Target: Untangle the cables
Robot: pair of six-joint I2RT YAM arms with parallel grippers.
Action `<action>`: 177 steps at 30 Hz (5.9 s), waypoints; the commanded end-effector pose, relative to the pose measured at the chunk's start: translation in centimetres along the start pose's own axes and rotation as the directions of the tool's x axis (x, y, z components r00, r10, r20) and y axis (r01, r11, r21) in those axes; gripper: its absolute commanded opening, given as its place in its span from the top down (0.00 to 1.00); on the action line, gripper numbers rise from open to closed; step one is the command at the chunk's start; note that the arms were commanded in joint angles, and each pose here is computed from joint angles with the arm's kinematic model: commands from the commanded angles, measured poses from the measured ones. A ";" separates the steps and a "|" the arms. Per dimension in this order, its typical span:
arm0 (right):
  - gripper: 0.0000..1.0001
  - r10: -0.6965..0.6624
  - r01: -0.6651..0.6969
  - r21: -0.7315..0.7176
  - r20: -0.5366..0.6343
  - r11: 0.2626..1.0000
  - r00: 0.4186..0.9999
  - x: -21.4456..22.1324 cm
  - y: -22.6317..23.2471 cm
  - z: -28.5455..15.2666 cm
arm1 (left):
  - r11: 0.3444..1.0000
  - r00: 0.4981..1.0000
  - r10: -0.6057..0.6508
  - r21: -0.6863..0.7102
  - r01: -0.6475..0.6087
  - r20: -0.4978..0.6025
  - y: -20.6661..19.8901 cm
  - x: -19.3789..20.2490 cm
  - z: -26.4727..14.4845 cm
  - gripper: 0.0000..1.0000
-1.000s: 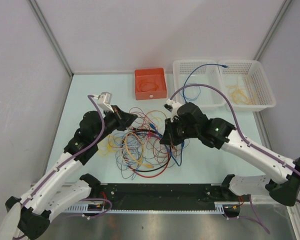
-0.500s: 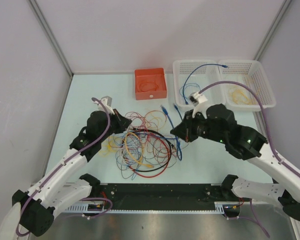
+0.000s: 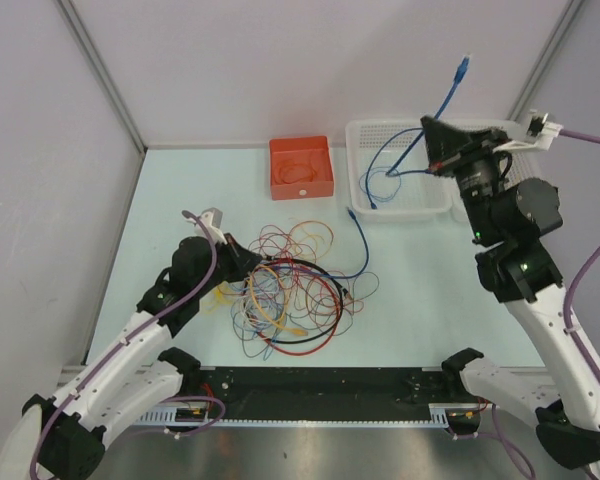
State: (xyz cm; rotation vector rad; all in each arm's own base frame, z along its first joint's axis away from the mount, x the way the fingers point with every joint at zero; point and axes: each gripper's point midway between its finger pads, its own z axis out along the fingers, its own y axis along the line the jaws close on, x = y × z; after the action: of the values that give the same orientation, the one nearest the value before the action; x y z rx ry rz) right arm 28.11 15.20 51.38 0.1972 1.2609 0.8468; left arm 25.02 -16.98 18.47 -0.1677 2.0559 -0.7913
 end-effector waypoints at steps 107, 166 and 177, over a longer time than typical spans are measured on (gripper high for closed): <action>0.29 -0.129 0.376 0.101 -0.831 0.921 0.541 37.5 -16.2 -9.6 | 0.997 1.000 0.019 -0.068 -0.020 -0.014 2.5 1.8 -2.3 0.58; 0.38 -0.319 0.453 -0.167 -0.905 0.876 0.283 45.3 -16.0 -9.8 | 0.997 0.997 -0.019 -0.076 0.014 -0.069 3.7 4.2 -1.8 0.57; 0.92 -0.371 0.485 -0.157 -0.846 0.860 0.384 40.9 -12.6 -8.5 | 0.996 0.999 0.001 -0.093 -0.005 -0.042 3.6 3.2 -2.1 0.57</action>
State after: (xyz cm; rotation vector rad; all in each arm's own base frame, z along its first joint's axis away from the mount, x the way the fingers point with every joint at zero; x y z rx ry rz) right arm 27.74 29.76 3.92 -0.6206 2.3643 0.3476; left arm 21.46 -14.62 13.39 -0.2031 2.1812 -0.7090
